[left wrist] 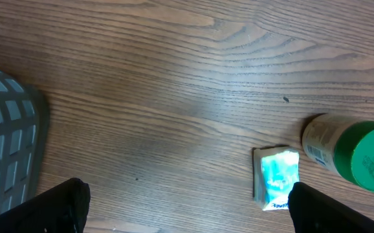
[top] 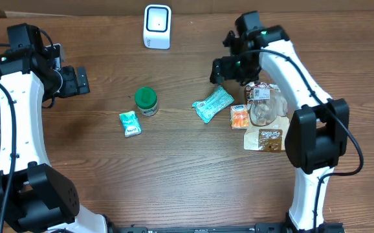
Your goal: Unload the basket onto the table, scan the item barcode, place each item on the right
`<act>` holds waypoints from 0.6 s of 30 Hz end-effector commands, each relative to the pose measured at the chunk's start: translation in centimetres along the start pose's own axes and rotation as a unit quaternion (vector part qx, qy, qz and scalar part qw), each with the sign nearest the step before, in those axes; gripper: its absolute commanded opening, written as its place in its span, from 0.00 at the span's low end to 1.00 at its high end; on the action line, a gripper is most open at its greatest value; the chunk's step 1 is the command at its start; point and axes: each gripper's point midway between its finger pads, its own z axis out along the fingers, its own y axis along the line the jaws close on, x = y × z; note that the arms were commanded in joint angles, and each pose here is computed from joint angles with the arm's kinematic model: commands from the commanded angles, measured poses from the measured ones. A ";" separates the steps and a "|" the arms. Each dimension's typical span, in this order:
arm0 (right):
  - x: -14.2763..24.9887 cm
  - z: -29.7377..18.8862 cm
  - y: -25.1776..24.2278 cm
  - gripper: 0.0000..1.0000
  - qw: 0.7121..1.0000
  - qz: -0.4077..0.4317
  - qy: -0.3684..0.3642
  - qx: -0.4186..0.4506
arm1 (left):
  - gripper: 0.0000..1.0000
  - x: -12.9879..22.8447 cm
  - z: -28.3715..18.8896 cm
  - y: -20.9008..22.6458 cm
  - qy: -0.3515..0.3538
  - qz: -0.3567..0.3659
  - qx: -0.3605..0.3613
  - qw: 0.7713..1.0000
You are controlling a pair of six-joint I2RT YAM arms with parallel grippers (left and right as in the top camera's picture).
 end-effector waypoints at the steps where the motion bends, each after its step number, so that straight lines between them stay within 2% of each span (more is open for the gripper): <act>1: 0.4 -0.1 -0.9 0.87 0.996 -0.084 0.002 -0.019 | 1.00 -0.5 -0.4 0.0 -0.009 0.012 0.000 1.000; 5: 1.8 2.1 -1.0 0.84 0.992 -0.115 0.014 -0.044 | 1.00 -0.5 -0.4 0.0 -0.009 0.012 0.000 1.000; 11: 2.5 4.3 -0.7 0.82 0.991 -0.111 0.024 -0.076 | 1.00 -0.5 -0.4 0.0 -0.009 0.012 0.000 1.000; 18: 3.7 6.6 -0.8 0.70 0.989 -0.095 0.055 -0.098 | 1.00 -0.5 -0.4 0.0 -0.009 0.012 0.000 1.000</act>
